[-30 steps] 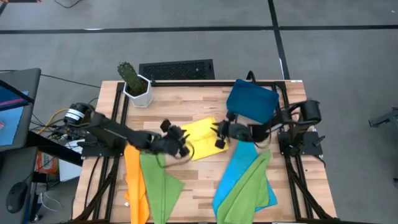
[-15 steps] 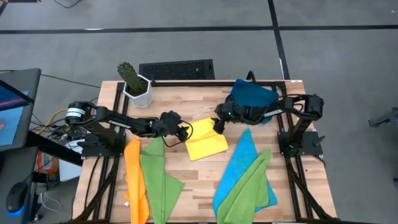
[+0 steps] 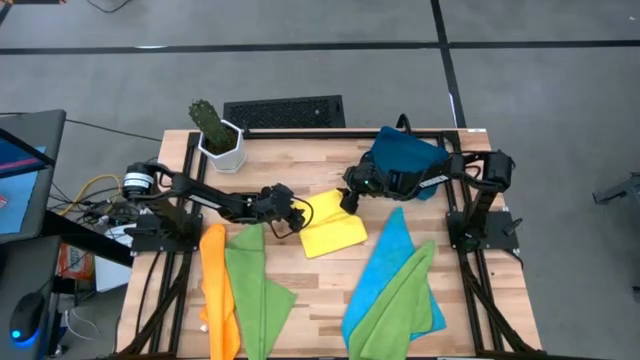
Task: Fold microfiber towels
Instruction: Fold the yellow microfiber cloth
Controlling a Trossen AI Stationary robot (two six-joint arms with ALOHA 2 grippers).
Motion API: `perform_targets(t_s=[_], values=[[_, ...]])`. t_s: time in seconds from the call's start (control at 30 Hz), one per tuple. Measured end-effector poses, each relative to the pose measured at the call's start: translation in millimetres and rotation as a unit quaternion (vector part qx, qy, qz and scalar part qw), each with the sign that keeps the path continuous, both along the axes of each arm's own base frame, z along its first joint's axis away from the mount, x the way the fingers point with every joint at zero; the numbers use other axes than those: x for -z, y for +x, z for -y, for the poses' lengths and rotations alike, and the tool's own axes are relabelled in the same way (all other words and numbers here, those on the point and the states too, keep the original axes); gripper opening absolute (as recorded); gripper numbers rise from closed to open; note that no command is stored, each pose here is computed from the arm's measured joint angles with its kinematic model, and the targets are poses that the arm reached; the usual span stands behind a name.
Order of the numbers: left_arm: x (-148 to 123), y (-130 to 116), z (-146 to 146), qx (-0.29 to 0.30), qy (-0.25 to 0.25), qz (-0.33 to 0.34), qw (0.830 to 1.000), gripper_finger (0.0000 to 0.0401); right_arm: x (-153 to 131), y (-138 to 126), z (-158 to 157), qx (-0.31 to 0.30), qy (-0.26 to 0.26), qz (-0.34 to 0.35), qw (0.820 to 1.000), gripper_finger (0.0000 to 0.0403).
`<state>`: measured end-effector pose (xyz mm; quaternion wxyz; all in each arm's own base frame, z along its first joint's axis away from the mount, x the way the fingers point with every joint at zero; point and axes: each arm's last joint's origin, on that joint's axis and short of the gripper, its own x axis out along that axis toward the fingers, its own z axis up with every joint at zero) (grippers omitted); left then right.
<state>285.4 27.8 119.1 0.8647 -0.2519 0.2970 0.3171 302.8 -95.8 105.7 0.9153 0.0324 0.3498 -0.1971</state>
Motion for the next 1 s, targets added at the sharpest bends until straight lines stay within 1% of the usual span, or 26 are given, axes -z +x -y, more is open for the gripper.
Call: perform_targets(t_s=[0.07, 0.17, 0.27, 0.4, 0.53, 0.63, 0.73, 0.8, 0.93, 1.0], values=[[2.4, 1.2, -0.1, -0.001, 0.001, -0.002, 1.0, 0.0237, 1.4, 0.3, -3.9, -0.004, 0.009, -0.004, 1.0, 0.0235], [7.7, -0.8, 0.1, 0.004, 0.002, -0.022, 1.0, 0.0237, 7.2, -3.5, -8.5, 0.006, 0.041, -0.013, 0.999, 0.0235], [8.8, -1.0, 0.0, 0.012, 0.004, -0.03, 0.999, 0.0237, -9.9, -1.5, -11.0, 0.005, 0.041, 0.02, 0.999, 0.0235], [9.1, -1.2, 0.1, 0.022, 0.01, -0.037, 0.999, 0.0234, -23.6, -3.1, -14.5, 0.005, 0.032, 0.033, 0.999, 0.0235], [9.8, -2.4, -2.4, 0.022, 0.013, -0.045, 0.999, 0.0211, -31.2, -7.4, -14.3, 0.012, 0.033, 0.029, 0.999, 0.0235], [9.9, -3.0, -6.0, 0.026, 0.019, -0.052, 0.998, 0.0187, -34.1, -9.8, -12.5, 0.015, 0.022, 0.022, 0.999, 0.0235], [10.3, -3.8, -9.6, 0.029, 0.023, -0.059, 0.998, 0.0164, -30.7, -15.3, -5.0, 0.026, 0.013, -0.008, 1.0, 0.0235], [10.3, -3.9, -10.4, 0.029, 0.022, -0.059, 0.998, 0.0152, -30.1, -20.6, 0.3, 0.036, 0.016, -0.027, 0.999, 0.0235], [10.3, -4.0, -10.5, 0.032, 0.024, -0.061, 0.997, 0.0135, -40.6, -31.6, 8.1, 0.044, 0.008, -0.044, 0.998, 0.0235], [10.4, -4.1, -10.4, 0.035, 0.026, -0.063, 0.997, 0.013, -50.1, -37.5, 12.6, 0.048, 0.0, -0.04, 0.998, 0.0235]])
